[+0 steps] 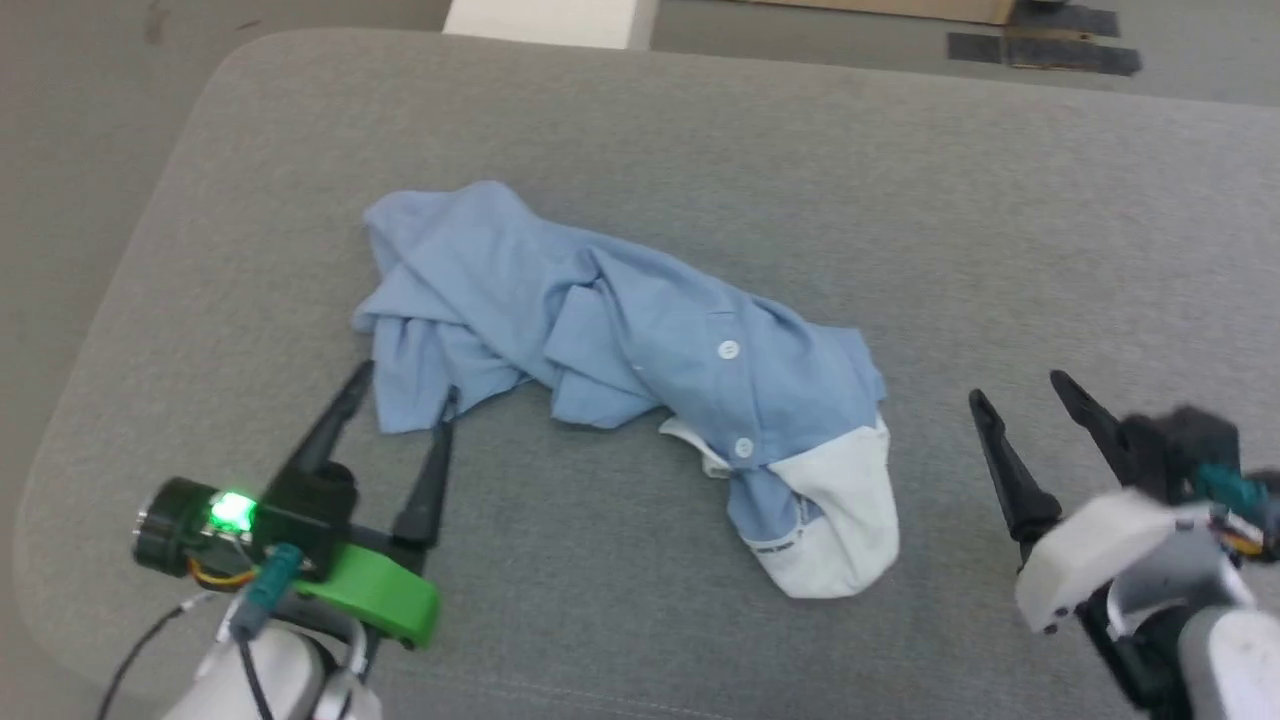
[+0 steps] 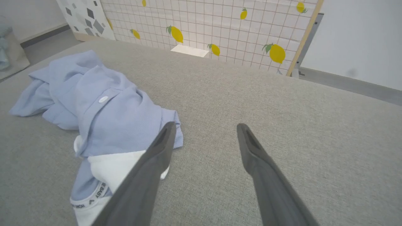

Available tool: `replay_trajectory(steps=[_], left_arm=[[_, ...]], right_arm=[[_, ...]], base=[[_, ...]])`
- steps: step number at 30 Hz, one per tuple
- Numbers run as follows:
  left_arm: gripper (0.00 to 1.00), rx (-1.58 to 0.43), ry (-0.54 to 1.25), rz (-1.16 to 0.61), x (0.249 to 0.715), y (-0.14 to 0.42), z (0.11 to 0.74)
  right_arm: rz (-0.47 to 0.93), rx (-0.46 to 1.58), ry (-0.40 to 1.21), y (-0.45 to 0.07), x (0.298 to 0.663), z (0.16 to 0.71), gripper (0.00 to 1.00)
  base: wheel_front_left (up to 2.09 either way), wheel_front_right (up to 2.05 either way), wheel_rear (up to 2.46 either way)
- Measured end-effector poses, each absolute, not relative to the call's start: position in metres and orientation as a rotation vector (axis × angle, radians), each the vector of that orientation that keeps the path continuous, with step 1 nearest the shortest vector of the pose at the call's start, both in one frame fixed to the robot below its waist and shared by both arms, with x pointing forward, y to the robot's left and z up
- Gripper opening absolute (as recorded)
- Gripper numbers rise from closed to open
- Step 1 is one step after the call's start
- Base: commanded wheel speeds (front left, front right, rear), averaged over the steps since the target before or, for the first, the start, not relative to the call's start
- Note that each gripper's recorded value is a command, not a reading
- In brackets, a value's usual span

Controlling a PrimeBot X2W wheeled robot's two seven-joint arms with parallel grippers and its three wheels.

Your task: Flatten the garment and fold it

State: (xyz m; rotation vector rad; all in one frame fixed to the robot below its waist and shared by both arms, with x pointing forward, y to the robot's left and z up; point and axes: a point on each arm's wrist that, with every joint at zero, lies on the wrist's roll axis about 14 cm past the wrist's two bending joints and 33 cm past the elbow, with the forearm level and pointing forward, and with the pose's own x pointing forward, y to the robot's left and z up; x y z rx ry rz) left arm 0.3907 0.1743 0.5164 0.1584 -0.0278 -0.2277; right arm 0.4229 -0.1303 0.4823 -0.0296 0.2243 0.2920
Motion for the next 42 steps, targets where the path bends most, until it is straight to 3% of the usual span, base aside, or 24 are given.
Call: replay_trajectory(steps=[14,23,24,25,26,35,42], left_arm=[[1.0,0.131,0.05,-0.113,0.383,0.196,0.49],[1.0,0.128,0.11,-0.033,0.378,0.214,0.471],[1.0,0.129,0.114,-0.026,0.378,0.216,0.47],[1.0,0.129,0.118,-0.02,0.377,0.217,0.468],[1.0,0.131,0.126,-0.014,0.376,0.219,0.466],[1.0,0.13,0.128,-0.031,0.378,0.216,0.464],[1.0,0.107,0.09,-0.105,0.389,0.195,0.476]], right_arm=[[0.6,-0.178,0.819,-0.077,0.474,0.424,1.0],[0.723,-0.296,0.983,-0.046,0.47,0.373,1.0],[0.732,-0.305,0.982,-0.044,0.472,0.371,0.93],[0.742,-0.311,0.974,-0.041,0.474,0.37,0.29],[0.749,-0.308,0.958,-0.038,0.477,0.37,0.0],[0.752,-0.262,0.761,-0.036,0.49,0.4,0.0],[0.598,-0.276,0.627,-0.1,0.496,0.451,0.0]], base=[[0.0,0.0,0.0],[0.0,0.0,0.0],[0.0,0.0,0.0],[0.0,0.0,0.0],[0.0,0.0,0.0],[0.0,0.0,0.0],[0.0,0.0,0.0]])
